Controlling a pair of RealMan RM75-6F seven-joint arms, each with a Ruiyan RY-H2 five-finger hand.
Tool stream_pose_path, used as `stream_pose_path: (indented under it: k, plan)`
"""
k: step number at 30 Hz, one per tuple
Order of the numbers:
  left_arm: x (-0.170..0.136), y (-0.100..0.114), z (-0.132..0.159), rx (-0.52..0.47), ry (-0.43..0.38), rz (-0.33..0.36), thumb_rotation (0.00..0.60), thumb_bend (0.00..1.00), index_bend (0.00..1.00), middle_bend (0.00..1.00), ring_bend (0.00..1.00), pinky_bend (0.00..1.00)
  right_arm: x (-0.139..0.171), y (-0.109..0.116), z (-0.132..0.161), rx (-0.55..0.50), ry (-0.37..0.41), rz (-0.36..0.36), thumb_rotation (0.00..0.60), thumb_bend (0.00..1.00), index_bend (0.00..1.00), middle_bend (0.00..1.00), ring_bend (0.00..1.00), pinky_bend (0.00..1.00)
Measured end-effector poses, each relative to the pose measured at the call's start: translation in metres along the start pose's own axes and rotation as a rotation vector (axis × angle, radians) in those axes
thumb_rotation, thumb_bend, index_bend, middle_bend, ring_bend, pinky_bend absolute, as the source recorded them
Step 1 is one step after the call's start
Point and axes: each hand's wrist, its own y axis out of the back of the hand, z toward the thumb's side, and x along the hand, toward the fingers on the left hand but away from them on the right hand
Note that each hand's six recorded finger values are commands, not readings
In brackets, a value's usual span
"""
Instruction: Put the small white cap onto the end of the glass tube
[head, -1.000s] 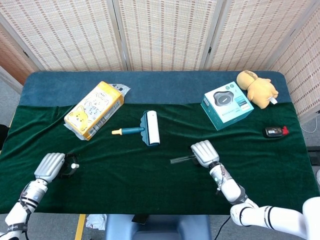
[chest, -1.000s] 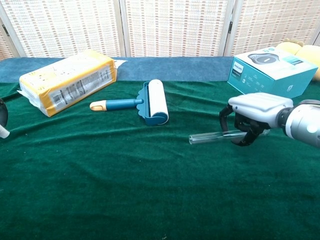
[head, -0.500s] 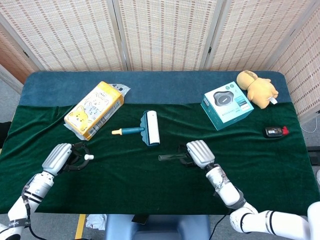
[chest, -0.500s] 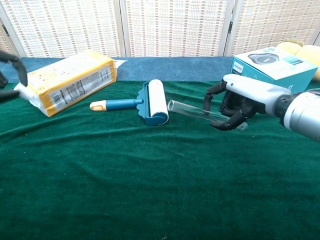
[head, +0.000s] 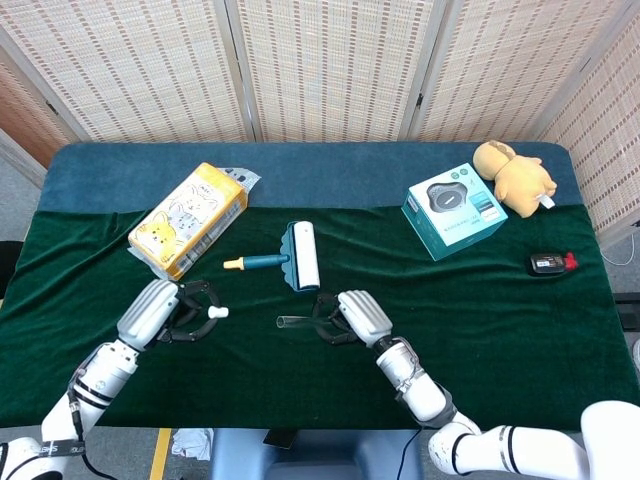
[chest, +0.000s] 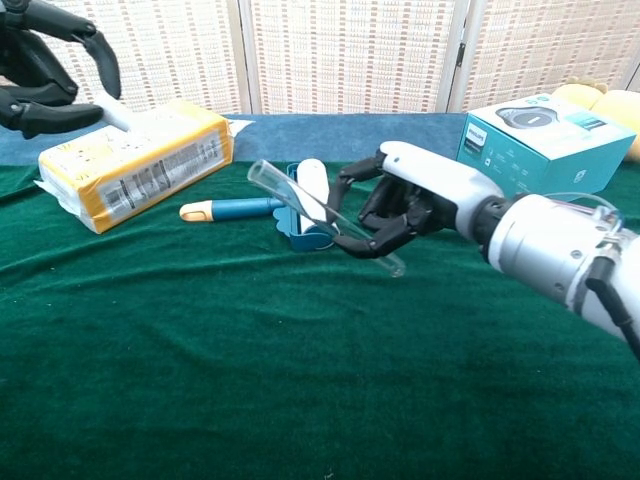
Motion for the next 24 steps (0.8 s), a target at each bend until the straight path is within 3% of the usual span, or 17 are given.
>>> stream_pose_path:
  k: [14, 24]
  plan:
    - [0.008, -0.020, 0.030, 0.079, -0.082, -0.033, 0.600, 0.43, 0.61, 1.00, 0.88, 0.74, -0.015, -0.016, 0.026, -0.048, 0.041, 0.013, 0.600, 0.63, 0.87, 0.99, 1.00, 1.00]
    - [0.011, -0.024, 0.036, 0.088, -0.093, -0.029, 0.600, 0.43, 0.61, 1.00, 0.88, 0.74, -0.016, -0.018, 0.035, -0.074, 0.058, 0.003, 0.600, 0.63, 0.87, 0.99, 1.00, 1.00]
